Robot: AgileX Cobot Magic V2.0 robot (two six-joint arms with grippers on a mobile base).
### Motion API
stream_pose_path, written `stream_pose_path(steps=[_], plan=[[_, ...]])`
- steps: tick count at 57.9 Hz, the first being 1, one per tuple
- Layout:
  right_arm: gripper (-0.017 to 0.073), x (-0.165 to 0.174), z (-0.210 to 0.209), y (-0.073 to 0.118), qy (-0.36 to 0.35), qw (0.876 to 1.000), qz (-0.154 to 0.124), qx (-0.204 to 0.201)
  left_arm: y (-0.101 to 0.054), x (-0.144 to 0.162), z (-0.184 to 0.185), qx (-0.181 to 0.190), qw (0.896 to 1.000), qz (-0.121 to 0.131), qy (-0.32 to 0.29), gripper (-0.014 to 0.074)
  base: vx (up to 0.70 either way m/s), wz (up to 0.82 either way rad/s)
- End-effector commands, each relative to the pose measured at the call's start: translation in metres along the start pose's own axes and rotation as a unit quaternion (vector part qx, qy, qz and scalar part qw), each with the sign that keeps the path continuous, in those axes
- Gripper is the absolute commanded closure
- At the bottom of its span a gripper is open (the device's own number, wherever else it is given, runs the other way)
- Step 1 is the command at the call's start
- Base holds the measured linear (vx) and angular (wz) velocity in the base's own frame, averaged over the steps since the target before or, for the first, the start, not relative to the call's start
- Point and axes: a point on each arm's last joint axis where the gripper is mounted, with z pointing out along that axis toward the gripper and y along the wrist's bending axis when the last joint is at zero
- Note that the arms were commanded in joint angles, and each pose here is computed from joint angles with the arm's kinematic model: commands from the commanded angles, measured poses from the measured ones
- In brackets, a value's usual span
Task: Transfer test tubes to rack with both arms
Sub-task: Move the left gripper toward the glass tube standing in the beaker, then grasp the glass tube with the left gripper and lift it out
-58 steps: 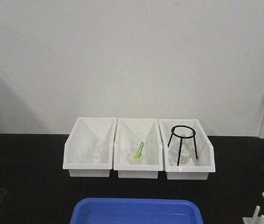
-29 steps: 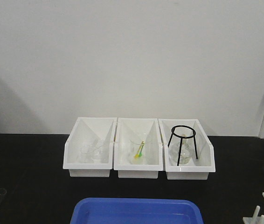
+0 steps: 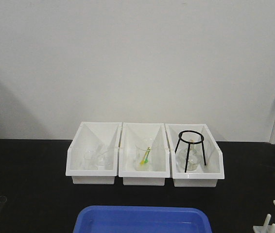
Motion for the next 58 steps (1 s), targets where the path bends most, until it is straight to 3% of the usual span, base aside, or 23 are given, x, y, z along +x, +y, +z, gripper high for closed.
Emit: stream_pose_path(steps=[1,11,21,29,39,47,58], plan=[[0.0190,-0.020,0.000,0.000,-0.061,0.998,-0.006,-0.002,-0.001,-0.018,-0.003,0.000,0.998,0.031,-0.047,0.0349,0.00,0.00],[-0.0036,-0.020,0.000,0.000,-0.061,0.998,-0.005,-0.001,-0.001,-0.008,0.005,0.002,0.991,0.137,0.001,0.0147,0.00,0.00],[-0.0087,-0.018,0.000,0.000,-0.058,0.998,-0.005,-0.001,-0.011,0.013,0.018,0.043,0.975,0.202,0.081,0.0087,0.00,0.00],[-0.0064,-0.018,0.000,0.000,-0.059,0.998,-0.005,-0.001,-0.019,0.040,0.026,0.078,0.961,0.211,0.161,0.0095,0.00,0.00],[-0.0023,-0.017,0.001,0.000,-0.054,0.999,-0.005,-0.001,-0.015,0.086,0.021,0.080,0.956,0.210,0.191,0.0095,0.00,0.00],[-0.0016,-0.016,0.001,0.000,-0.047,0.999,-0.005,-0.001,-0.010,0.119,0.011,0.070,0.959,0.223,0.158,0.0095,0.00,0.00],[-0.0016,-0.016,0.001,0.000,-0.044,0.999,-0.005,-0.001,-0.008,0.130,0.010,0.058,0.961,0.253,0.097,0.0095,0.00,0.00]])
